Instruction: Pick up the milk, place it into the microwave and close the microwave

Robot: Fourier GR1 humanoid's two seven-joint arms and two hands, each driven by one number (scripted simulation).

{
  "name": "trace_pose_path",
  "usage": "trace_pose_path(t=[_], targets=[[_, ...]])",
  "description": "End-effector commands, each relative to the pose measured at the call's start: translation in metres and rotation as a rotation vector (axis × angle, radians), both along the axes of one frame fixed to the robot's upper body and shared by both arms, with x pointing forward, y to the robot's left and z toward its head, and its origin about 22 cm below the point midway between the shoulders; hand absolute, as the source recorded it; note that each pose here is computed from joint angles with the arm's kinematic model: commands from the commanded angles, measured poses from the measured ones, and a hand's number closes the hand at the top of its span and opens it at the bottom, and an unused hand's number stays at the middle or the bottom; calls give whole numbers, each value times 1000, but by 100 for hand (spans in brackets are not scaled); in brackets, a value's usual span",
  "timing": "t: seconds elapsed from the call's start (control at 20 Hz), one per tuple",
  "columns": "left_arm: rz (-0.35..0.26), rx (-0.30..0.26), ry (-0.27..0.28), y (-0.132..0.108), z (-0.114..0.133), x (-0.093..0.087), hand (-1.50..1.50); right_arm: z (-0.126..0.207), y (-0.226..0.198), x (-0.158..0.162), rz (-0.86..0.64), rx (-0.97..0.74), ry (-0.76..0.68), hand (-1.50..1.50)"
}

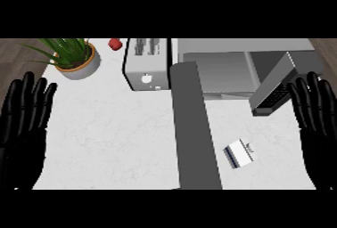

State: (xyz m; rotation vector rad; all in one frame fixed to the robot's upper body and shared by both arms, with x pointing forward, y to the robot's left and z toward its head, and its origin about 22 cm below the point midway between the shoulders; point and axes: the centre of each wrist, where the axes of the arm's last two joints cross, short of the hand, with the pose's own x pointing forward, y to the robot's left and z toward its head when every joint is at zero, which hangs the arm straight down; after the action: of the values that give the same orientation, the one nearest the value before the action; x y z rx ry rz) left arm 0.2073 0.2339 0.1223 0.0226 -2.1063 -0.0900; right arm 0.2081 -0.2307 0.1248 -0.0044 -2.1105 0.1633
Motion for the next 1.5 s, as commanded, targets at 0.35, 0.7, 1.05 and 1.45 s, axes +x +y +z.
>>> trace_pose_path(t=[0.35, 0.7, 1.05, 1.45], targets=[[-59, -104, 168, -24, -27, 10, -150, -27, 29, -60, -145, 93, 154, -150], [-31, -111, 181, -65, -58, -2, -150, -65, 37, -115, -170, 89, 188, -150], [-37, -105, 159, -88, -86, -17, -150, -101, 31, -128, -204, 69, 238, -150], [-21, -118, 170, -107, -82, -36, -150, -150, 27, -130, -245, 35, 234, -150]])
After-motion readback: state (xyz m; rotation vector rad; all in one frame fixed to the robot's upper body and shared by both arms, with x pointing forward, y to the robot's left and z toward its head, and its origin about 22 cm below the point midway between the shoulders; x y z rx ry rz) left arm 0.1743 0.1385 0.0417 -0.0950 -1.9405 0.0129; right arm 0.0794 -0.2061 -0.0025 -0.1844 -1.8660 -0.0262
